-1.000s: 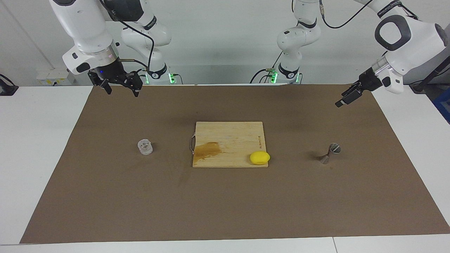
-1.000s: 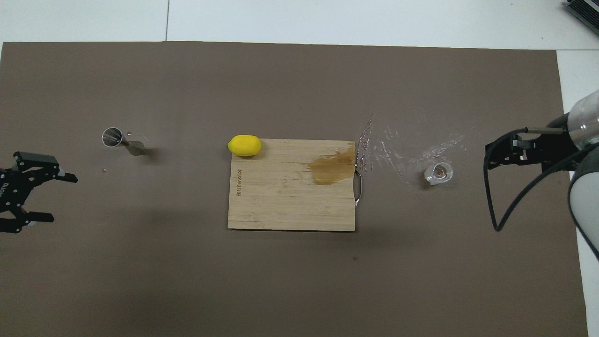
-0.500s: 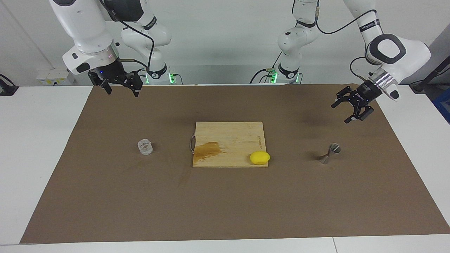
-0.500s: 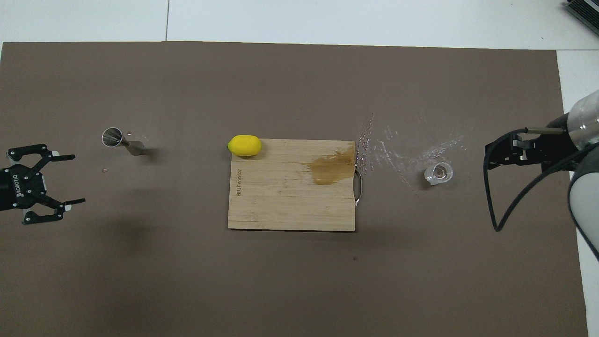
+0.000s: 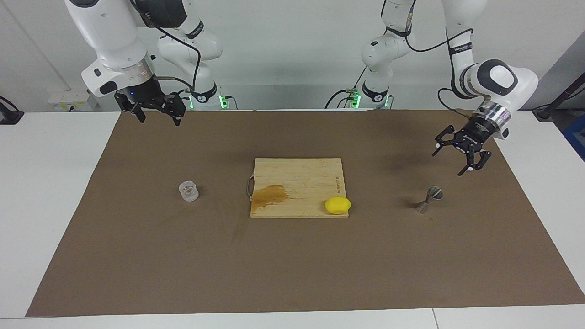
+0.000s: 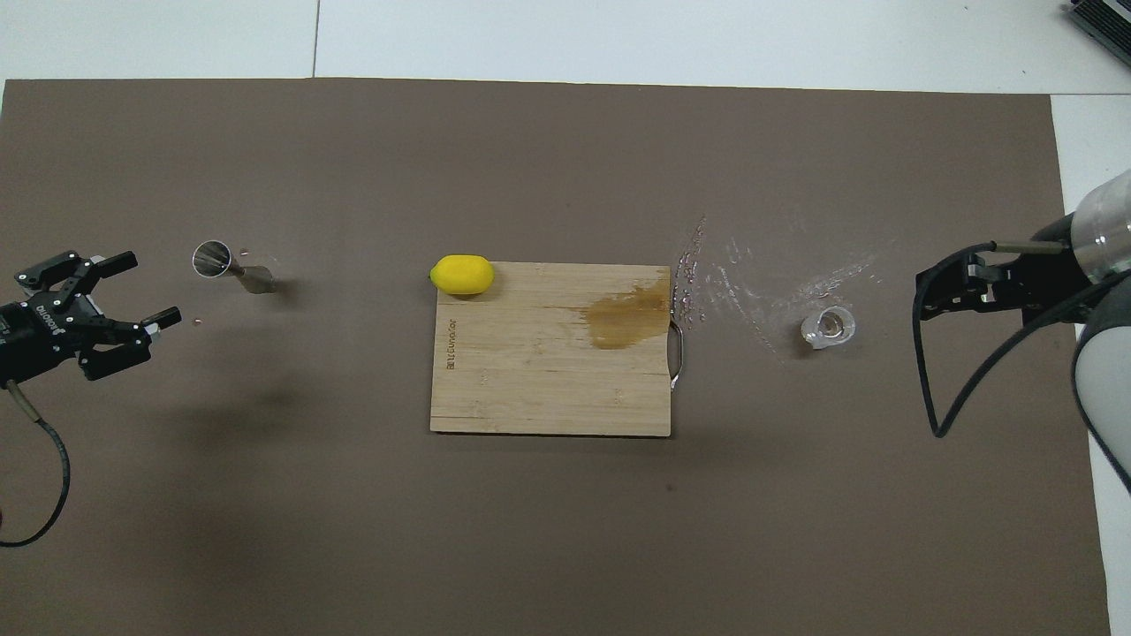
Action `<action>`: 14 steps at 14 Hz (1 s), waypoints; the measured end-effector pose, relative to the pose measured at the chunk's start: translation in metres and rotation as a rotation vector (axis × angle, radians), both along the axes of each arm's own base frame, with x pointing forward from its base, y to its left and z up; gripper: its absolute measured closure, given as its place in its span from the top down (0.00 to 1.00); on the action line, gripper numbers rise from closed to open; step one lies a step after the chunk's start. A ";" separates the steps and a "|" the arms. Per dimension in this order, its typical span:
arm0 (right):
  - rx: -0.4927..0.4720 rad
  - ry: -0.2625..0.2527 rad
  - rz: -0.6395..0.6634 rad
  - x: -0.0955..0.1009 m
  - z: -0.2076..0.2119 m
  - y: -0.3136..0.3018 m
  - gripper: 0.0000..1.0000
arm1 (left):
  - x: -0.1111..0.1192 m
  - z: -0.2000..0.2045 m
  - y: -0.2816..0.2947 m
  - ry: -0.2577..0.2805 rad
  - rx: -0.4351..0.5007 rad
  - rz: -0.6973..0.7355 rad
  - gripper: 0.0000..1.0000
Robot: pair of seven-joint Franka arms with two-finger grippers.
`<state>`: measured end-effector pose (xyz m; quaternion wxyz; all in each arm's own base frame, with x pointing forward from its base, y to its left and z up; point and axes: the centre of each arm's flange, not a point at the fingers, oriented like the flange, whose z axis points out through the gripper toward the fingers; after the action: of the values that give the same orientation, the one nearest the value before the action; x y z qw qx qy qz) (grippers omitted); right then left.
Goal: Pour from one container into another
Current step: 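Move the left gripper toward the small metal cup, then close the left gripper around the small metal cup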
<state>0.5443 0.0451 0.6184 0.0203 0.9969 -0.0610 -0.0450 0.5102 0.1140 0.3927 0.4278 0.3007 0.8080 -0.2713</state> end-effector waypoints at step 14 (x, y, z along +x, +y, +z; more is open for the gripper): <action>0.000 0.003 0.000 -0.001 -0.001 0.000 1.00 | 0.031 -0.065 -0.015 -0.050 -0.046 0.026 1.00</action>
<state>0.5432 0.0451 0.6177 0.0205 0.9968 -0.0609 -0.0465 0.5407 0.0988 0.3277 0.4582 0.2869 0.7944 -0.2768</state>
